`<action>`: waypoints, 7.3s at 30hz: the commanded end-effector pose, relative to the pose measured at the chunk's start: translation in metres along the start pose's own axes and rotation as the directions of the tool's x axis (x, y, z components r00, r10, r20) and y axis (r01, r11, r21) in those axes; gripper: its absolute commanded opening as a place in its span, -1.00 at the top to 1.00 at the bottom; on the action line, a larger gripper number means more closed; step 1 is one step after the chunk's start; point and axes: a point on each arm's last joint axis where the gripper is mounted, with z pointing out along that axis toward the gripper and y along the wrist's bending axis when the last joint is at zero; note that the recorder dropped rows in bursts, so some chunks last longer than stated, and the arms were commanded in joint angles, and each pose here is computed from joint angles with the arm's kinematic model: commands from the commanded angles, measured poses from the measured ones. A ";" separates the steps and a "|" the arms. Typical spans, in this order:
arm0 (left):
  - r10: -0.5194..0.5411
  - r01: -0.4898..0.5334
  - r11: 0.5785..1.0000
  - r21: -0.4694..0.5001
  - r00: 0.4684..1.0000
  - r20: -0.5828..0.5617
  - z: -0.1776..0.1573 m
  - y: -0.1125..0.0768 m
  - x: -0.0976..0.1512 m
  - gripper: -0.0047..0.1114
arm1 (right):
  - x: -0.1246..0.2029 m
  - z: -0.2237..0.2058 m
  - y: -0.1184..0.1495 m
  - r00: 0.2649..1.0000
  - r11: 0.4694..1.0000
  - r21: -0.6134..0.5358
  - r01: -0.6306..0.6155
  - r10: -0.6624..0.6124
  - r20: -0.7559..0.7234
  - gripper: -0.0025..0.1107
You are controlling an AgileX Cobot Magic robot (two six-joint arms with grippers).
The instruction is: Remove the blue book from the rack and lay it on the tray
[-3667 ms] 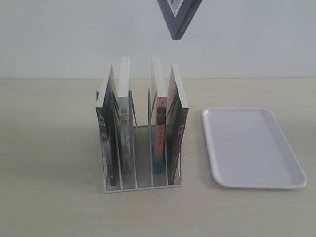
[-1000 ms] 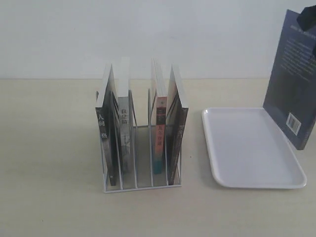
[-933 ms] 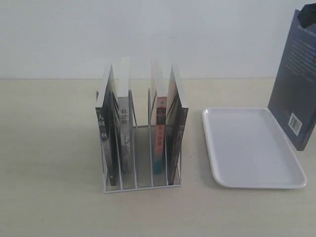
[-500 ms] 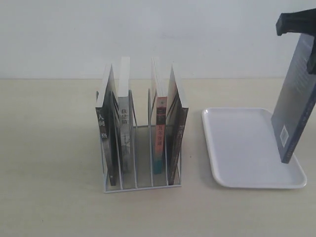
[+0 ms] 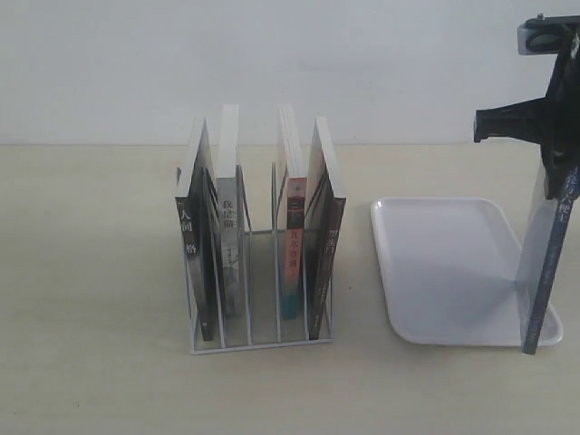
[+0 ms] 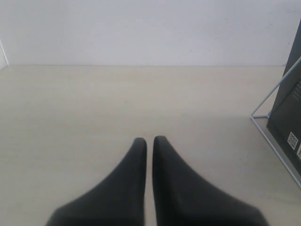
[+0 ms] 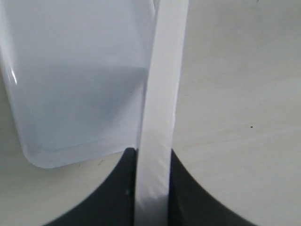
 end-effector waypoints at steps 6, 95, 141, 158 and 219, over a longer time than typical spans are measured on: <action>-0.001 0.001 1.000 -0.001 1.000 0.004 0.000 0.000 0.001 0.85 | -0.006 0.023 0.009 0.999 1.000 0.026 0.013 -0.012 -0.042 0.96; -0.001 0.001 1.000 -0.001 1.000 0.004 0.000 0.000 0.001 0.85 | -0.019 0.009 0.033 0.975 0.947 -0.247 0.208 -0.180 0.132 0.48; -0.001 0.001 1.000 -0.001 1.000 0.004 0.000 0.000 0.001 0.85 | 0.088 0.065 -0.020 0.955 0.892 -0.364 0.268 -0.197 0.221 0.96; -0.001 0.001 1.000 -0.001 1.000 0.004 0.000 0.000 0.001 0.85 | 0.097 0.046 -0.017 0.989 0.872 -0.473 0.126 -0.073 0.130 0.96; -0.001 0.001 1.000 -0.001 1.000 0.004 0.000 0.000 0.001 0.85 | 0.259 0.041 -0.097 0.391 0.837 -0.506 0.210 0.402 0.828 0.96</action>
